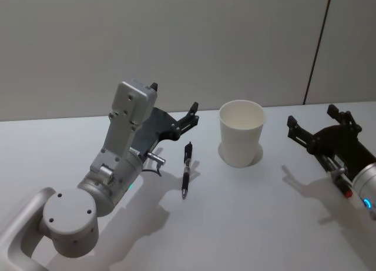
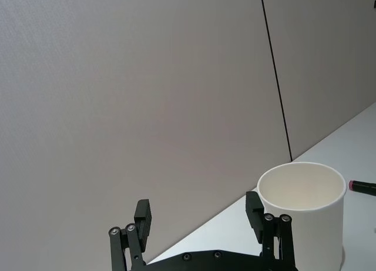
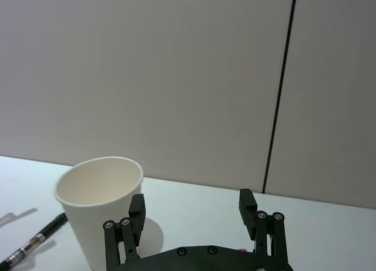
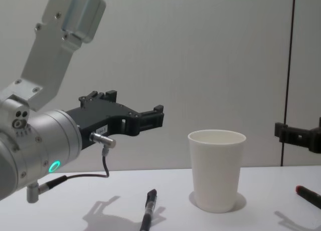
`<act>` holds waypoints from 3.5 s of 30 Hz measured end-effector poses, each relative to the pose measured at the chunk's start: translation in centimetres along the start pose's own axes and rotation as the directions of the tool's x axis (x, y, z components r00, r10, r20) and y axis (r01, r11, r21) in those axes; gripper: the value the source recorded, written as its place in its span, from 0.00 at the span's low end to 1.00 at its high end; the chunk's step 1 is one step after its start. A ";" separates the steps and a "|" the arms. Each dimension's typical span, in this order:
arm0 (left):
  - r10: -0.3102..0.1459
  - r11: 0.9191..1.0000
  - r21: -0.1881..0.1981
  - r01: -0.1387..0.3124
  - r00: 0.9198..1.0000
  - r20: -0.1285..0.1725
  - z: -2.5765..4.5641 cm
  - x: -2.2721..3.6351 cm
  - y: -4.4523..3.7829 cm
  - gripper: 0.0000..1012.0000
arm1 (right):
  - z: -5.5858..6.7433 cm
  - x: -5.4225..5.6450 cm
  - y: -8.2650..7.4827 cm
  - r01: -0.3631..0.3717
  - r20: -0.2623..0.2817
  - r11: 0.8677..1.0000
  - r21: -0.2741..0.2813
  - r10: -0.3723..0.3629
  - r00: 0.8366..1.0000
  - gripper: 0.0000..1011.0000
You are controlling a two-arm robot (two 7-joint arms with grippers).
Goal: Place the pen into the pen holder.
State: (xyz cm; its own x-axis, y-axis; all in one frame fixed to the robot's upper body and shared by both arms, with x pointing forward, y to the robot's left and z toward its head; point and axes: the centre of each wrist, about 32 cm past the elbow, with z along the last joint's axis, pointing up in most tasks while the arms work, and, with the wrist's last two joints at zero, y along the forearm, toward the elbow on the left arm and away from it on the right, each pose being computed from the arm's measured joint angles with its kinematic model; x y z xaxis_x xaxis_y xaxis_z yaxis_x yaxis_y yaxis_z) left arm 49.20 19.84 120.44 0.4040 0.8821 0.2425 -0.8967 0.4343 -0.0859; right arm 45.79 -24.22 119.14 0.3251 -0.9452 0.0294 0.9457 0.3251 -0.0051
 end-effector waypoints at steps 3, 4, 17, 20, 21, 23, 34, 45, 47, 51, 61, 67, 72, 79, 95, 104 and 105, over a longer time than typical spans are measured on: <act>0.000 1.000 0.000 0.000 1.000 0.000 0.00 0.00 0.00 0.99 | 0.2 0.6 0.5 0.013 -0.006 0.999 -0.034 -0.013 1.000 0.99; 0.000 1.000 0.000 0.000 1.000 0.000 0.00 0.00 0.00 0.99 | 0.3 0.7 0.6 0.017 -0.007 0.999 -0.043 -0.017 1.000 0.99; 0.000 1.000 0.000 0.000 1.000 0.000 0.00 0.00 0.00 0.99 | 3.2 4.1 2.5 0.083 0.001 0.975 -0.205 -0.084 0.996 0.99; 0.000 1.000 0.000 0.000 1.000 0.000 0.00 0.00 0.00 0.99 | 4.4 5.0 2.9 0.088 0.006 0.966 -0.243 -0.089 0.996 0.99; 0.000 1.000 0.000 0.000 1.000 0.000 0.00 0.00 0.00 0.99 | 4.4 5.0 2.9 0.088 0.006 0.966 -0.243 -0.089 0.996 0.99; 0.000 1.000 0.000 0.000 1.000 0.000 0.00 0.00 0.00 0.99 | 4.9 5.3 3.1 0.087 0.007 0.960 -0.267 -0.088 0.996 0.99; 0.000 1.000 0.000 0.000 1.000 0.000 0.00 0.00 0.00 0.99 | 7.0 5.4 3.9 0.060 0.015 0.921 -0.385 -0.059 0.998 0.99; 0.000 1.000 0.000 0.000 1.000 0.000 0.00 0.00 0.00 0.99 | 7.2 4.5 4.6 0.049 0.027 0.886 -0.462 -0.042 0.999 0.99; 0.000 1.000 0.000 0.000 1.000 0.000 0.00 0.00 0.00 0.99 | 7.1 4.3 4.8 0.049 0.028 0.879 -0.473 -0.041 0.999 0.99; 0.000 1.000 0.000 0.000 1.000 0.000 0.00 0.00 0.00 0.99 | 6.9 4.1 5.0 0.051 0.026 0.871 -0.488 -0.044 0.999 0.99; 0.000 1.000 0.000 0.000 1.000 0.000 0.00 0.00 0.00 0.99 | 6.3 3.6 5.4 0.056 0.016 0.857 -0.512 -0.056 0.998 0.99; 0.000 1.000 0.000 0.000 1.000 0.000 0.00 0.00 0.00 0.99 | 5.7 3.3 5.5 0.056 0.003 0.853 -0.519 -0.064 0.998 0.99; 0.000 1.000 0.000 0.000 1.000 0.000 0.00 0.00 0.00 0.99 | 5.2 3.1 5.6 0.057 -0.007 0.848 -0.526 -0.071 0.997 0.99; 0.000 1.000 0.000 0.000 1.000 0.000 0.00 0.00 0.00 0.99 | 4.6 2.9 5.8 0.062 -0.015 0.843 -0.535 -0.083 0.996 0.99; 0.000 1.000 0.000 0.000 1.000 0.000 0.00 0.00 0.00 0.99 | 3.4 3.0 6.7 0.072 -0.032 0.836 -0.544 -0.106 0.994 0.99; 0.000 1.000 0.000 0.000 1.000 0.000 0.00 0.00 0.00 0.99 | 2.7 3.1 7.1 0.075 -0.036 0.830 -0.552 -0.114 0.993 0.99; 0.000 1.000 0.000 0.000 1.000 0.000 0.00 0.00 0.00 0.99 | 2.7 3.1 7.1 0.075 -0.037 0.830 -0.553 -0.114 0.993 0.99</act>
State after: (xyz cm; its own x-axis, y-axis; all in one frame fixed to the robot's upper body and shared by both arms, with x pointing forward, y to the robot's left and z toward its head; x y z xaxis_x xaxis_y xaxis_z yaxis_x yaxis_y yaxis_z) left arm 49.20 19.84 120.44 0.4040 0.8821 0.2424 -0.8967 0.4343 -0.0859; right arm 53.53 -24.78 121.87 0.2155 -0.9765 -0.0067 0.8118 0.1830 -0.5545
